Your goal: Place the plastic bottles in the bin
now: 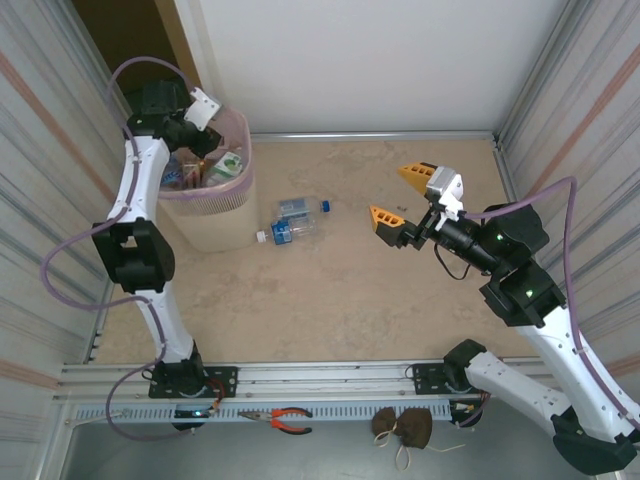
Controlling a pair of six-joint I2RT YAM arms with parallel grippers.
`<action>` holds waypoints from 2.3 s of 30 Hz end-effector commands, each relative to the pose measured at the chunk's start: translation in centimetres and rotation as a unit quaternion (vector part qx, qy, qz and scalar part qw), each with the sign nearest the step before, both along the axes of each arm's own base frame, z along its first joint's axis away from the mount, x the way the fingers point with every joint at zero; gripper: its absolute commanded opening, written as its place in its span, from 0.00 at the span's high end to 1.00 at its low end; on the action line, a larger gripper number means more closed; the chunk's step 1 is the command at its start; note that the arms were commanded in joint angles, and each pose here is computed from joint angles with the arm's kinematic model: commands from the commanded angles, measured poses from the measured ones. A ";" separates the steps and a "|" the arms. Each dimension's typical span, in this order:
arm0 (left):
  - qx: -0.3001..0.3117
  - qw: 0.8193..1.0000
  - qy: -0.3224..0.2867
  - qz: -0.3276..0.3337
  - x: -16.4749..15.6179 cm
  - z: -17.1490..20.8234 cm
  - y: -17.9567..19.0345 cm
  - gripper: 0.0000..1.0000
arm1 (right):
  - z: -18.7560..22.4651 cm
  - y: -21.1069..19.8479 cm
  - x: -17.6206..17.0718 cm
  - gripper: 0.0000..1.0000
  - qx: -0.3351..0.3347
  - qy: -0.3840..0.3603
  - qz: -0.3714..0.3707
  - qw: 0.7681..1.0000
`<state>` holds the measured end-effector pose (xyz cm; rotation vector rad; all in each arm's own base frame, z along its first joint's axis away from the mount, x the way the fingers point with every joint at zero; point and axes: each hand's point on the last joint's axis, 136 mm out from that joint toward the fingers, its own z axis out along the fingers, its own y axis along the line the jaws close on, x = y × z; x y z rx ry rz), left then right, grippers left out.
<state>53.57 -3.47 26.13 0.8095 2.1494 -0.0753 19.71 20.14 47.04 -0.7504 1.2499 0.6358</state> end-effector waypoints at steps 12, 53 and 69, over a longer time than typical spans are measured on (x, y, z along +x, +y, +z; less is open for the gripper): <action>-0.024 0.995 -0.098 -0.001 -4.2 11.0 -0.5 0.72 | 1.5 -0.3 -1.1 0.20 0.023 -0.008 0.015 1.000; 0.263 0.935 0.136 -0.195 -15.5 -11.8 -24.3 0.42 | 1.0 -1.9 -2.1 0.20 0.022 -0.006 -0.007 1.000; 0.267 0.920 0.238 -0.159 -15.7 -20.1 -21.7 0.27 | 0.9 -1.8 -1.9 0.20 0.022 -0.004 -0.007 1.000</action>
